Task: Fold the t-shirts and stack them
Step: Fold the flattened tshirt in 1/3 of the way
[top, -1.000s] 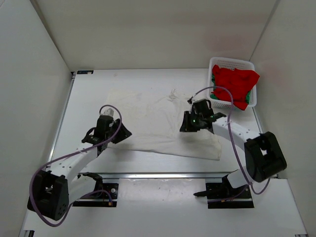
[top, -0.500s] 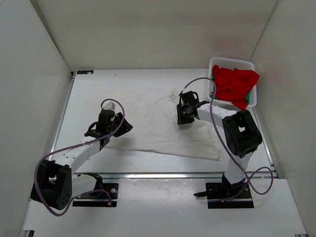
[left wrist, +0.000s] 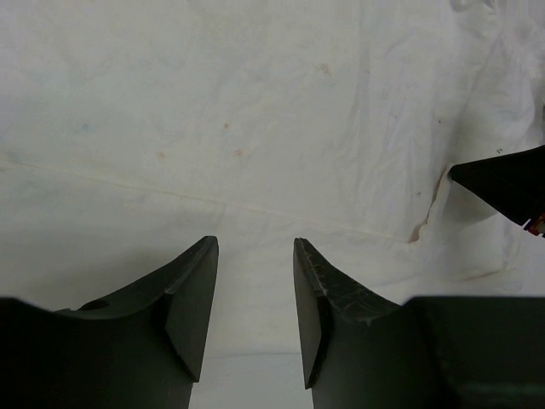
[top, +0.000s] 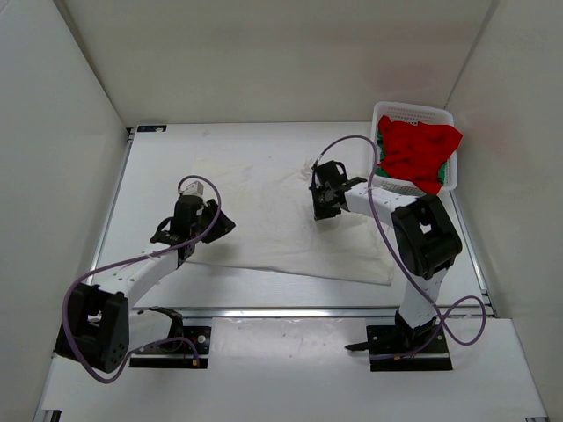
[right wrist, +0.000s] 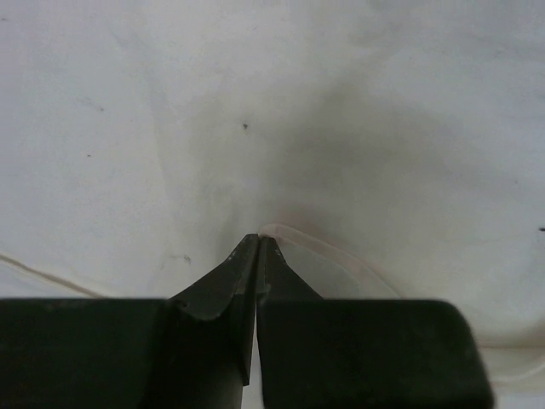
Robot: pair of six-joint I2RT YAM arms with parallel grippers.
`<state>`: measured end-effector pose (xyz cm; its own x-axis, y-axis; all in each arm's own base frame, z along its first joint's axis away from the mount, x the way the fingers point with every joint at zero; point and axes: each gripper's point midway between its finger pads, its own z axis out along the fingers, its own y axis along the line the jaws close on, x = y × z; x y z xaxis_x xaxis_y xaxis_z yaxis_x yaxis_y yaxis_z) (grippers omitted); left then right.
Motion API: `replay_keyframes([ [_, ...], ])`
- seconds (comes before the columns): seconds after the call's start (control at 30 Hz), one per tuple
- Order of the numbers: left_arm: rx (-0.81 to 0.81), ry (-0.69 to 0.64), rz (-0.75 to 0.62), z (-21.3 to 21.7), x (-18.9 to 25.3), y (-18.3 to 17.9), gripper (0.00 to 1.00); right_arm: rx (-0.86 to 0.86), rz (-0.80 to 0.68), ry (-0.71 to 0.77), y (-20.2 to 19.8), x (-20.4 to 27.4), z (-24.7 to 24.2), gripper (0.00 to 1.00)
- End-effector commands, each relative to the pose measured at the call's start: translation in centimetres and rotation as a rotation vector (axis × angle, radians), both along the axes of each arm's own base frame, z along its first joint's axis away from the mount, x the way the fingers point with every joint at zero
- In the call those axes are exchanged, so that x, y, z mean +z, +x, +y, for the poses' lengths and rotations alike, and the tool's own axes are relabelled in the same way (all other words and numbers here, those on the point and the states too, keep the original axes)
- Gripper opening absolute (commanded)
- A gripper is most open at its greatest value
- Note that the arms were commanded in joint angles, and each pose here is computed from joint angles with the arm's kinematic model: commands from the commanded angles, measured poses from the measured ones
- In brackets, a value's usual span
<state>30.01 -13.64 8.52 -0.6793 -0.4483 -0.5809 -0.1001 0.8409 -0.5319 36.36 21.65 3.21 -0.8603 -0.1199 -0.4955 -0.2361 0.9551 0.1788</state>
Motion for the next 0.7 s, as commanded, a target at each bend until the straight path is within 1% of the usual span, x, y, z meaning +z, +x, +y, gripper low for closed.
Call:
replay_keyframes([
  [0.0, 0.011, -0.018, -0.05, -0.1, 1.4, 0.8, 0.51, 0.019, -0.089, 0.028, 1.6, 2.8, 1.6, 0.0],
  [0.17, 0.049, -0.031, -0.076, 0.4, 2.1, 1.3, 0.52, 0.026, -0.069, 0.027, 1.0, 2.2, 1.9, 0.0],
  [0.27, 0.072, -0.034, -0.081, 0.9, 2.2, 1.5, 0.52, 0.044, -0.094, 0.048, 1.2, 2.8, 2.2, 0.02],
  [0.3, 0.079, -0.033, -0.102, 1.0, 2.8, 1.9, 0.52, 0.046, -0.111, 0.071, 1.3, 3.6, 2.7, 0.02],
  [0.37, 0.086, -0.029, -0.109, 1.3, 2.7, 2.1, 0.53, 0.037, -0.111, 0.071, 1.1, 3.5, 2.4, 0.19],
  [0.4, 0.097, -0.02, -0.097, 1.6, 2.2, 2.2, 0.53, 0.037, -0.103, 0.085, 1.1, 3.8, 2.3, 0.33],
  [0.43, 0.099, -0.025, -0.092, 1.5, 2.1, 2.2, 0.53, 0.033, -0.11, 0.097, 1.2, 4.5, 2.3, 0.38],
  [0.47, 0.096, -0.025, -0.079, 1.4, 1.7, 2.2, 0.53, 0.03, -0.12, 0.089, 1.1, 5.0, 2.1, 0.4],
  [0.53, 0.057, -0.042, -0.036, 0.2, 0.6, 1.5, 0.53, 0.022, -0.174, 0.09, 0.2, 6.7, 1.3, 0.5],
  [0.57, 0.03, -0.042, -0.019, -0.7, 0.0, 1.0, 0.52, 0.018, -0.193, 0.099, -0.1, 7.2, 1.2, 0.49],
  [0.6, 0.018, -0.04, -0.019, -1.0, 0.1, 1.0, 0.52, 0.012, -0.177, 0.103, -1.2, 6.8, 0.6, 0.49],
  [0.67, -0.045, -0.007, -0.002, -3.1, -0.8, 0.0, 0.53, 0.014, -0.152, 0.171, -3.2, 6.4, 0.9, 0.39],
])
